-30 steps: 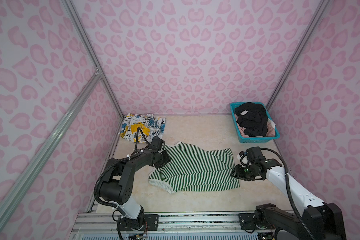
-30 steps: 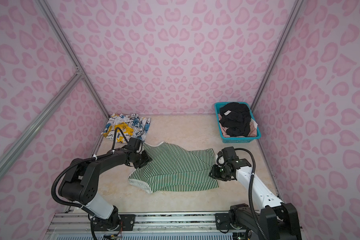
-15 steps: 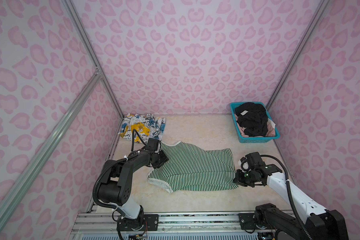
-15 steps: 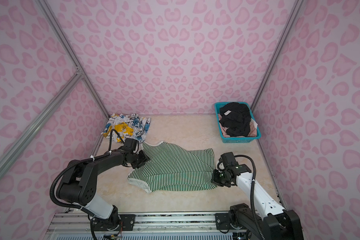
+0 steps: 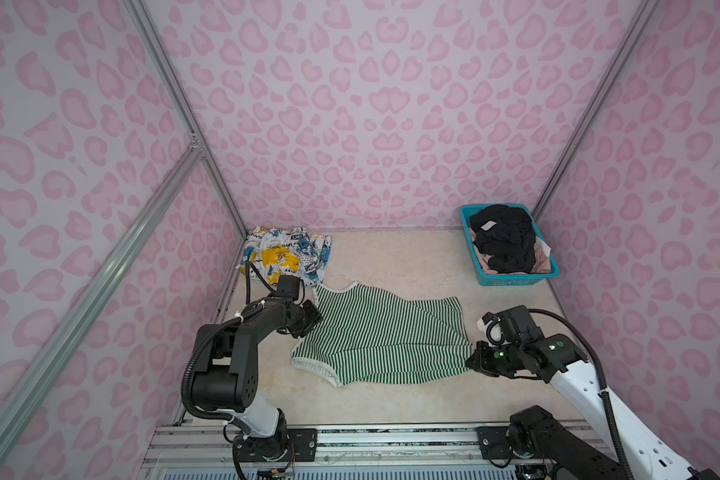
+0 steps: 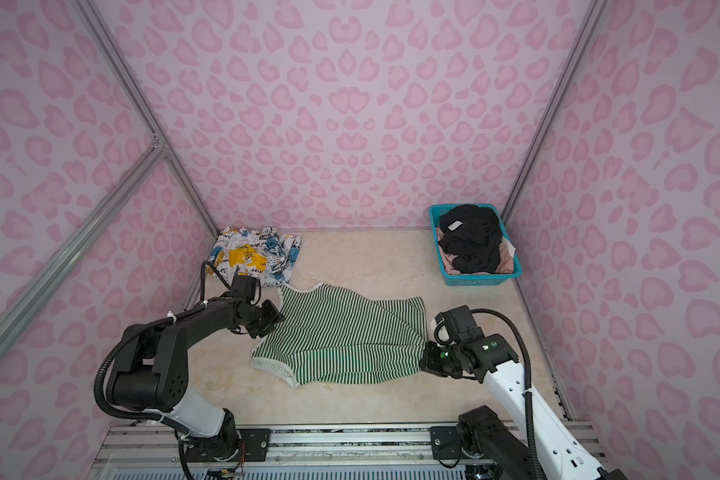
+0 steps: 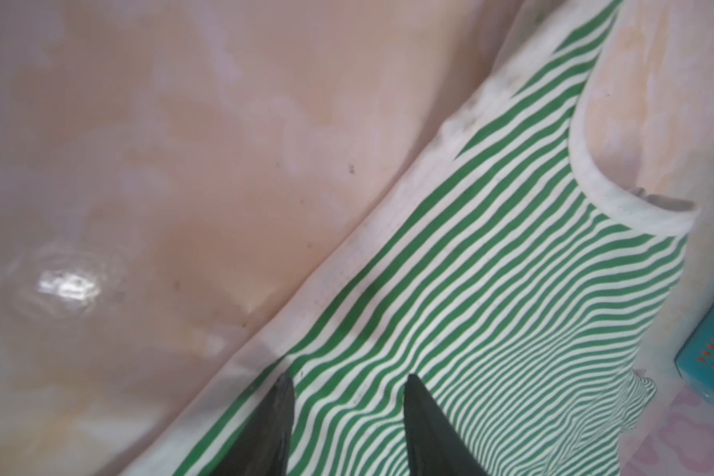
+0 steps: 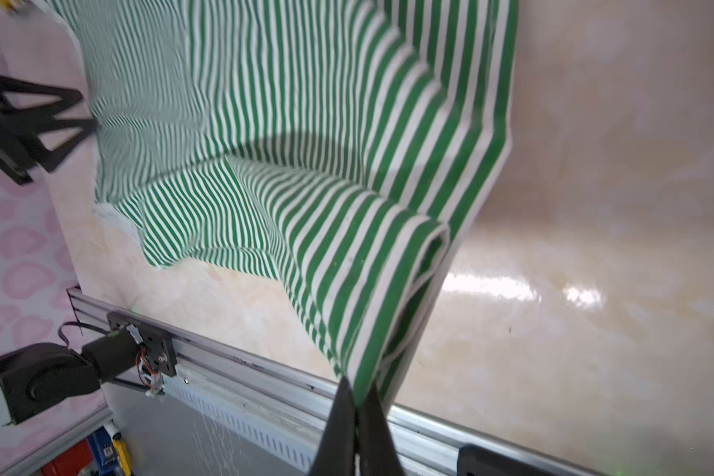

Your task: Fold and stack the mixed laundry pile

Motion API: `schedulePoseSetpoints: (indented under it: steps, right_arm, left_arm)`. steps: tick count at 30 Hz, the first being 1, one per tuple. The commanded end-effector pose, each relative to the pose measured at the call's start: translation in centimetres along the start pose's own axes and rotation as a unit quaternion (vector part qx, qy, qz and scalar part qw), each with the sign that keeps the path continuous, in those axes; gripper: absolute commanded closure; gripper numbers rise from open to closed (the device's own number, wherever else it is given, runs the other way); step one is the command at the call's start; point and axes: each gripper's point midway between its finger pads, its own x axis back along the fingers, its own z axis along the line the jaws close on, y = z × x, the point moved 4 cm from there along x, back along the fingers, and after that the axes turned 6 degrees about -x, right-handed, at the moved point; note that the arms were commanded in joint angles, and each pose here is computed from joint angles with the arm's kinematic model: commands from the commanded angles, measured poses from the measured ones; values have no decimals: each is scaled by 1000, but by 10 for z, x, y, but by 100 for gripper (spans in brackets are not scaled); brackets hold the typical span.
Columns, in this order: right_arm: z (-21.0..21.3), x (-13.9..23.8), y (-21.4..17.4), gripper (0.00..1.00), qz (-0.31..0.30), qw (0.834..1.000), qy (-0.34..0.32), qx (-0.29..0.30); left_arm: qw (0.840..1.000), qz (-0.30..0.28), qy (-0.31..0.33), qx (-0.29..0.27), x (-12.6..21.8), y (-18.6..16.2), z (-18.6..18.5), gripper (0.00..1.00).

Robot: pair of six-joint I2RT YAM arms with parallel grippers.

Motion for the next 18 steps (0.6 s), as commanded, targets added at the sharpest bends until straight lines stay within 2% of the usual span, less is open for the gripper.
schedulePoseSetpoints:
  steps: [1, 2, 4, 7, 10, 15, 18]
  right_arm:
    - [-13, -22, -19, 85, 21, 998, -21, -57]
    - [-14, -27, -21, 77, 17, 998, -22, -61]
    - [-15, -25, -15, 67, -6, 998, -32, -57]
    - [-13, -2, 10, 58, -74, 993, -83, -23]
    - [-3, 17, 42, 49, -123, 986, -108, 5]
    - [-4, 6, 112, 47, -153, 986, -65, -1]
    - [-10, -8, 153, 54, -157, 987, -43, 0]
  left_arm:
    - [1000, 1, -1, -15, 8, 2, -3, 54]
    - [1000, 1, -1, -17, 10, 2, -3, 54]
    - [1000, 1, 1, -21, 13, 2, -4, 54]
    - [999, -3, 3, -32, 21, 4, -7, 54]
    - [999, -9, 1, -47, 31, 6, -12, 53]
    - [998, -11, 11, -66, 43, 6, -14, 53]
    - [997, -10, 17, -70, 47, 1, -10, 53]
